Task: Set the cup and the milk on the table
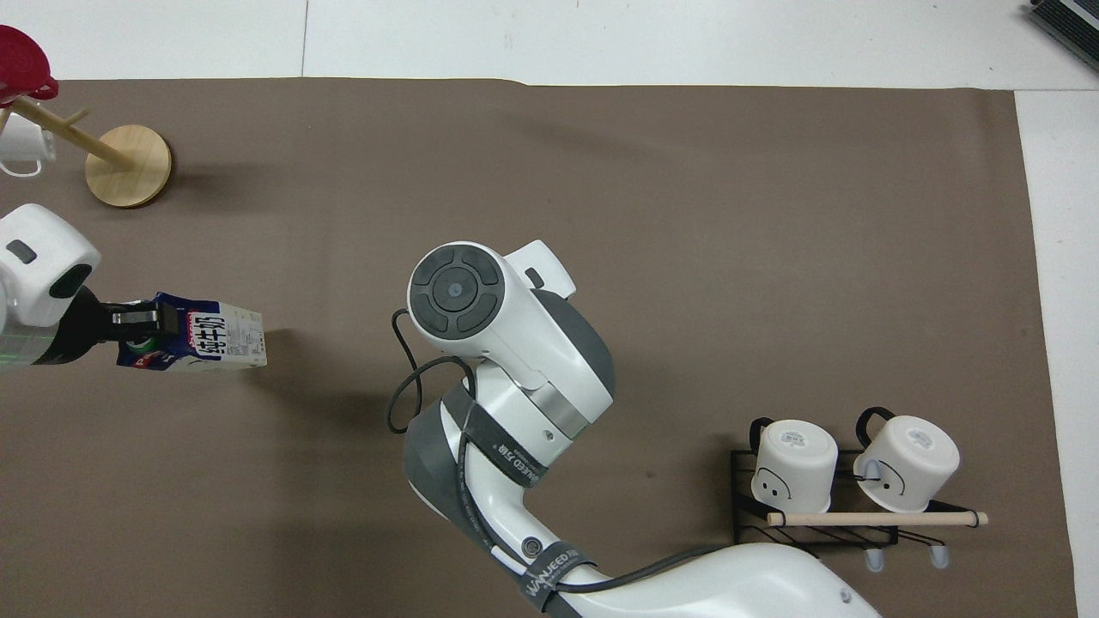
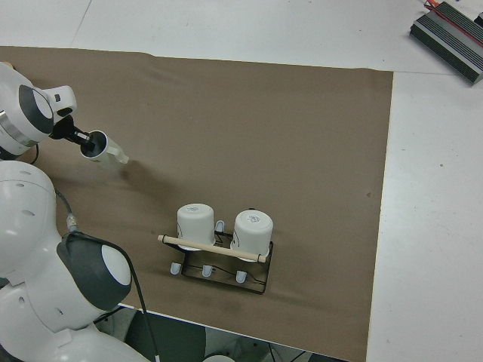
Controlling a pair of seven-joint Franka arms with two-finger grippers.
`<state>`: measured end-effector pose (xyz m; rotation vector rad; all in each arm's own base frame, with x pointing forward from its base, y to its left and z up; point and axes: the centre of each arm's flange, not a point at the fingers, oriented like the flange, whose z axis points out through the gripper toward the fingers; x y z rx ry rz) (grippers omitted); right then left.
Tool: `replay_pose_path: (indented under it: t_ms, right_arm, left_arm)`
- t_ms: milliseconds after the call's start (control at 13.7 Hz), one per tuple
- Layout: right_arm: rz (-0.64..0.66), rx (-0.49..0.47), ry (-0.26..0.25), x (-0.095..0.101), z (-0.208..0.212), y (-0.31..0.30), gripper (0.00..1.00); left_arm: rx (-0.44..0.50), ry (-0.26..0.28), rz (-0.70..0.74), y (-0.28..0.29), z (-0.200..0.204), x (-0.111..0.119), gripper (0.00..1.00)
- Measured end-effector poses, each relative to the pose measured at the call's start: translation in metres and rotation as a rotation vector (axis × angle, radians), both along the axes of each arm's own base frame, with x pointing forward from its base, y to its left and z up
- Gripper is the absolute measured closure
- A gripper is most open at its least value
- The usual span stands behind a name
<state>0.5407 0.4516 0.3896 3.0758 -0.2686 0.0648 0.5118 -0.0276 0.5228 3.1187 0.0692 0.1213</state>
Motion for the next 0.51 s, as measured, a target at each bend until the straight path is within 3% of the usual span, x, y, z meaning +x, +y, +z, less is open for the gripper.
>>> replay_pose_path:
  t_ms: [510]
  right_arm:
    - [0.036,-0.023,0.019,-0.012,-0.043,-0.007,0.96]
  left_arm:
    - [0.004,0.001,0.028,-0.035,0.020,-0.004,0.54]
